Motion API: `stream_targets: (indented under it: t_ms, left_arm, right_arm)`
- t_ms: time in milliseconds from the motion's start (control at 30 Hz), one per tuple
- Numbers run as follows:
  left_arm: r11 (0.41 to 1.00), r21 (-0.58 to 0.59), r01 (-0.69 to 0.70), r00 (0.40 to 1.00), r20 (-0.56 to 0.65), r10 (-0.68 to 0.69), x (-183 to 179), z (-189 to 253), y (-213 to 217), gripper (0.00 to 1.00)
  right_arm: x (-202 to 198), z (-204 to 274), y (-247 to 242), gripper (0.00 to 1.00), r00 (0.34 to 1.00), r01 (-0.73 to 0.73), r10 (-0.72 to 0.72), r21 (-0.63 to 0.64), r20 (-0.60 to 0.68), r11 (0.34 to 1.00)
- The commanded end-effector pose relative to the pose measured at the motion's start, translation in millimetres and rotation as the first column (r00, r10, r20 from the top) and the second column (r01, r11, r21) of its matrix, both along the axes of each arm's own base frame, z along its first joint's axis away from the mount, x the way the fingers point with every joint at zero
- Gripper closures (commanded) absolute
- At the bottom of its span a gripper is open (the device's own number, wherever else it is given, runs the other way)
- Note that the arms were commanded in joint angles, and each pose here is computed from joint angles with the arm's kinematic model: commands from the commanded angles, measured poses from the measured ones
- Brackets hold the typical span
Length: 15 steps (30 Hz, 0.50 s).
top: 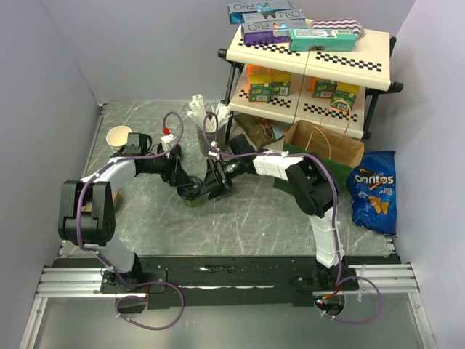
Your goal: Pack the takeout coffee
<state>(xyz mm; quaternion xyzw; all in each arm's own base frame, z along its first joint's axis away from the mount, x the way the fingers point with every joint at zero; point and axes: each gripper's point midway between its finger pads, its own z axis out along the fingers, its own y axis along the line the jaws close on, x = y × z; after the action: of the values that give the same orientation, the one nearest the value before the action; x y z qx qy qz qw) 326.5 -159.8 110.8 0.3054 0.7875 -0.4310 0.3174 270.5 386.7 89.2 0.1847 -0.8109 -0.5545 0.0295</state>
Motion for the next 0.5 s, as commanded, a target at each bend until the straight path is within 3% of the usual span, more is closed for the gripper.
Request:
stream_targets:
  t_ms: [0,467]
  left_arm:
    - [0.995,0.090,-0.038,0.999,-0.007,0.039,5.1,-30.2,13.2,0.22]
    - [0.994,0.093,-0.048,0.997,-0.048,0.052,3.2,-46.1,16.0,0.23]
  right_arm:
    - [-1.3,-56.2,-19.4,0.23,0.998,0.052,-0.057,-0.172,-0.027,0.984]
    - [-8.3,-87.6,-19.6,0.28,0.995,0.051,-0.072,-0.261,-0.070,0.964]
